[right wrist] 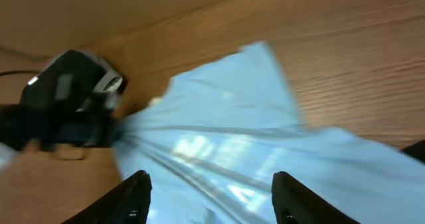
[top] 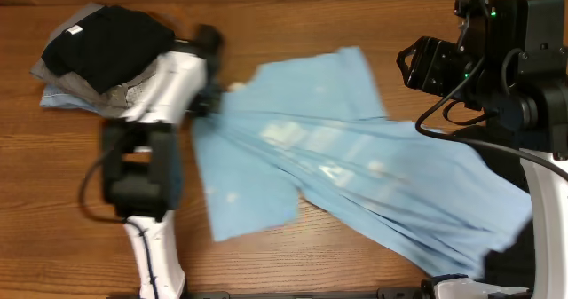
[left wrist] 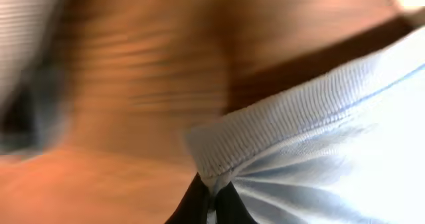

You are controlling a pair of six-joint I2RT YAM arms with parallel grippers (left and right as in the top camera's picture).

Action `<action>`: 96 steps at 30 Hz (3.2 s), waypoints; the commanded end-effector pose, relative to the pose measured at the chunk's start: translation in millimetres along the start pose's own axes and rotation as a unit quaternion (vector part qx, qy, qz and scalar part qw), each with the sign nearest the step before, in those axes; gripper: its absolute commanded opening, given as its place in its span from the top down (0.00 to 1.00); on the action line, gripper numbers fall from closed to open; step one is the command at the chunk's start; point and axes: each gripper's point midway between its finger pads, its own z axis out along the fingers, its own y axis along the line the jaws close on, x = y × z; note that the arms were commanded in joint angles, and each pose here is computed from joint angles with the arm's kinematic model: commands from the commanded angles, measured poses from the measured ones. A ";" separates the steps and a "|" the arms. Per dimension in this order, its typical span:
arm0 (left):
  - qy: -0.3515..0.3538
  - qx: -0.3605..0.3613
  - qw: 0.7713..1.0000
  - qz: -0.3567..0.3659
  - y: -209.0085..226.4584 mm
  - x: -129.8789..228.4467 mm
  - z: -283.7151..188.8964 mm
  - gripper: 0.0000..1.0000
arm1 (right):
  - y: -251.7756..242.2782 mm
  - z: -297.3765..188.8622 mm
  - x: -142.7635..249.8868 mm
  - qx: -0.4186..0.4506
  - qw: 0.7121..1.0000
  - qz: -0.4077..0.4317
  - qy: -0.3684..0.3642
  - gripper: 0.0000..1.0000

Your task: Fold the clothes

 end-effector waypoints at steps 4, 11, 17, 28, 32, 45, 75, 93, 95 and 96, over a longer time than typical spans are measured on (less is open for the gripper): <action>-0.062 0.085 0.992 -0.065 50.9 -9.7 -58.9 0.73 | -7.9 -12.1 -8.7 0.026 0.999 -0.005 -0.030 0.33; -0.148 0.181 0.971 0.044 1.0 -22.2 -115.9 0.45 | -10.5 -3.1 -6.8 0.031 0.999 -0.002 -0.016 0.33; -0.193 0.196 0.946 0.171 -80.6 -34.1 -123.5 0.49 | -12.5 -1.6 -2.5 0.035 0.999 0.000 -0.006 0.33; -0.208 0.209 0.920 0.259 -194.9 -57.4 -45.2 0.29 | -15.9 -2.1 12.0 0.041 0.999 0.009 0.024 0.34; -0.199 0.209 0.921 0.263 -206.8 -59.8 -14.7 0.35 | -16.5 -2.2 13.8 0.042 0.999 0.010 0.028 0.34; -0.192 0.022 0.961 0.201 -141.0 -89.0 56.8 0.96 | -16.7 -2.4 15.8 0.043 0.998 0.028 0.031 0.38; -0.334 0.155 0.930 0.012 12.3 -120.6 -270.7 0.48 | -176.5 143.0 87.1 0.225 0.938 0.171 0.202 0.31; -0.418 0.148 0.895 0.052 8.7 24.8 -419.0 0.34 | -235.8 260.8 179.1 0.169 0.922 0.253 0.240 0.41; -0.428 0.155 0.888 0.060 4.2 35.1 -429.5 0.33 | -235.8 267.4 184.9 0.161 0.920 0.257 0.246 0.50; -0.433 0.158 0.885 0.065 2.4 40.6 -434.1 0.33 | -236.3 270.0 185.8 0.159 0.920 0.258 0.247 0.56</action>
